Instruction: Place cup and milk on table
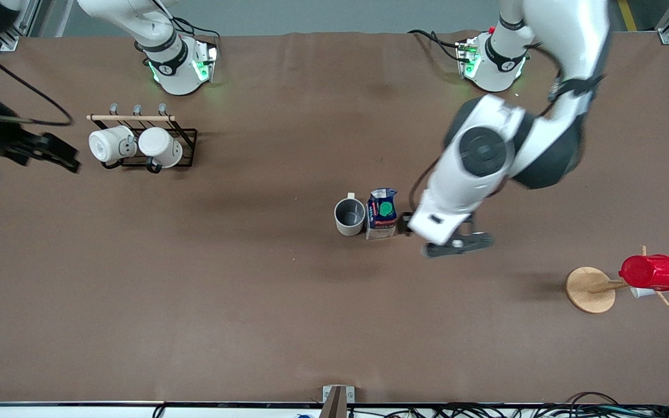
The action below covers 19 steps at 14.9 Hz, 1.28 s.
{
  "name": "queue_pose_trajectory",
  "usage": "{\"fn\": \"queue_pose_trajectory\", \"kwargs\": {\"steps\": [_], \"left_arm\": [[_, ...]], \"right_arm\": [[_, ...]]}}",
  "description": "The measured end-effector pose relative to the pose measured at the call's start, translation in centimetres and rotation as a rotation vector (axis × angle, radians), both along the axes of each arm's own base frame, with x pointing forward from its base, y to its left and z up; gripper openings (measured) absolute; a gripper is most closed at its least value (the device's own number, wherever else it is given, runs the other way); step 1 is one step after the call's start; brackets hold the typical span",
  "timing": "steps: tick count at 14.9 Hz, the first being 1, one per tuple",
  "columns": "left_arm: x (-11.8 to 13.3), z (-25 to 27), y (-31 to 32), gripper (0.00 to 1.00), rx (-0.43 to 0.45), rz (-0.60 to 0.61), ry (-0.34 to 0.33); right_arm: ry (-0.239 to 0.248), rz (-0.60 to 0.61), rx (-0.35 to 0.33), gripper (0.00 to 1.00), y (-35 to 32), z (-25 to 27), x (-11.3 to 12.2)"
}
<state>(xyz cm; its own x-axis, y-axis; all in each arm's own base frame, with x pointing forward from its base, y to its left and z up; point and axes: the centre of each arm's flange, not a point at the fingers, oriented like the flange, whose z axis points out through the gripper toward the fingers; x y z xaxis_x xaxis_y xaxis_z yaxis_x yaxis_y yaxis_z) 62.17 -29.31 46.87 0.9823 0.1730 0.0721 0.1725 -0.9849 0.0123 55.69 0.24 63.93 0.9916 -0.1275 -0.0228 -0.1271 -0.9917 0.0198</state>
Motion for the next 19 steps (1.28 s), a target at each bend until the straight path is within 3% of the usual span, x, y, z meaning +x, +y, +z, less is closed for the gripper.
{"fn": "queue_pose_trajectory", "kwargs": {"steps": [2,4,8,12,19], "left_arm": [[0.6,6.3,6.7,1.00,0.009,0.029,-0.068],[0.2,10.7,12.5,1.00,0.034,0.000,-0.093],[-2.6,14.6,20.6,1.00,0.053,-0.072,0.007],[-5.4,16.2,22.4,1.00,0.015,-0.122,0.041],[-9.8,16.2,22.2,1.00,0.040,-0.182,0.068]], "right_arm": [[0.023,-0.002,0.006,1.00,-3.6,-0.2,-0.5],[0.032,-0.014,0.010,1.00,-5.4,-0.7,-0.5],[0.018,-0.002,0.010,1.00,-4.9,-0.4,-0.3],[-0.020,-0.012,0.007,1.00,-5.2,1.3,-0.3],[-0.020,-0.050,0.013,1.00,-5.0,1.4,-0.4]]}}
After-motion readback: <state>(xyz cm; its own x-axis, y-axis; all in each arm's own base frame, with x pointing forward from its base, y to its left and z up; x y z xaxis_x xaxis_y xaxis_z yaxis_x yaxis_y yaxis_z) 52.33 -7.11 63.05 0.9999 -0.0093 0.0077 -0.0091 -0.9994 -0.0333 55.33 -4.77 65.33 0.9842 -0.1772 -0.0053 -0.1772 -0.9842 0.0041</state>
